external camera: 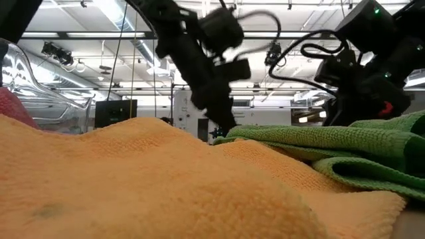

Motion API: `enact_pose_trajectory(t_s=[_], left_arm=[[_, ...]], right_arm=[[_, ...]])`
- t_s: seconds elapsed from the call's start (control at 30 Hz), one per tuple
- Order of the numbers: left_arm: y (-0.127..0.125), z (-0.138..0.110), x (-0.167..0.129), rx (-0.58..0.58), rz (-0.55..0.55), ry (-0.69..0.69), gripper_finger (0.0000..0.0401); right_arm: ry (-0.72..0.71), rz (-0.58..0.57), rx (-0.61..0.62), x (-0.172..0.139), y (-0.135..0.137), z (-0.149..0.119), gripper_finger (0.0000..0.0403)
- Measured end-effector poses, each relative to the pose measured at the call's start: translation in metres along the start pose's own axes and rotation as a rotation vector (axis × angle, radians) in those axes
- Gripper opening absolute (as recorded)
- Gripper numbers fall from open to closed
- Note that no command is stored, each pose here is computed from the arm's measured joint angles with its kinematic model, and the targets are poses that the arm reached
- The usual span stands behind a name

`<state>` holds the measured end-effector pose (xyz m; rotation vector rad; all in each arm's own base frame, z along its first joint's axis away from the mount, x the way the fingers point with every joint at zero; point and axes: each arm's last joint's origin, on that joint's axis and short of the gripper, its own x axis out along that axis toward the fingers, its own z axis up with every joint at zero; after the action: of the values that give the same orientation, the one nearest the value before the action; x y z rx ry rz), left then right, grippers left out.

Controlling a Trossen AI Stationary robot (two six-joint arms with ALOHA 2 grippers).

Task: Fold microfiber towels
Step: Fold the bottom blue microfiber cloth

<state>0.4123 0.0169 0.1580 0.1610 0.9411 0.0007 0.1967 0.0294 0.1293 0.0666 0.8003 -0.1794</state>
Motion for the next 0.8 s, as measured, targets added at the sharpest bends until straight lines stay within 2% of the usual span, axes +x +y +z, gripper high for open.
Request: enact_pose_trajectory(t_s=[0.17,0.27,0.37,0.53,0.7,0.8], left_arm=[[0.006,-0.016,0.024,-0.013,0.0,0.076,0.0017],[0.012,-0.02,0.028,-0.027,-0.001,0.106,0.0013],[0.016,-0.024,0.03,-0.049,-0.006,0.137,0.0013],[0.018,-0.023,0.03,-0.068,0.003,0.124,0.0019],[0.019,-0.02,0.031,-0.069,0.019,0.099,0.0013],[0.019,-0.02,0.031,-0.068,0.019,0.1,0.0011]], right_arm=[[0.035,-0.015,-0.029,0.004,0.0,-0.004,0.0166],[0.041,-0.034,-0.044,0.011,0.0,-0.006,0.0163],[-0.018,-0.013,-0.046,0.018,0.004,-0.001,0.0156],[-0.1,0.041,-0.075,0.031,0.012,0.011,0.0148],[-0.041,0.037,-0.119,0.054,0.018,0.019,0.0142],[-0.043,0.026,-0.105,0.061,0.017,0.025,0.0139]])
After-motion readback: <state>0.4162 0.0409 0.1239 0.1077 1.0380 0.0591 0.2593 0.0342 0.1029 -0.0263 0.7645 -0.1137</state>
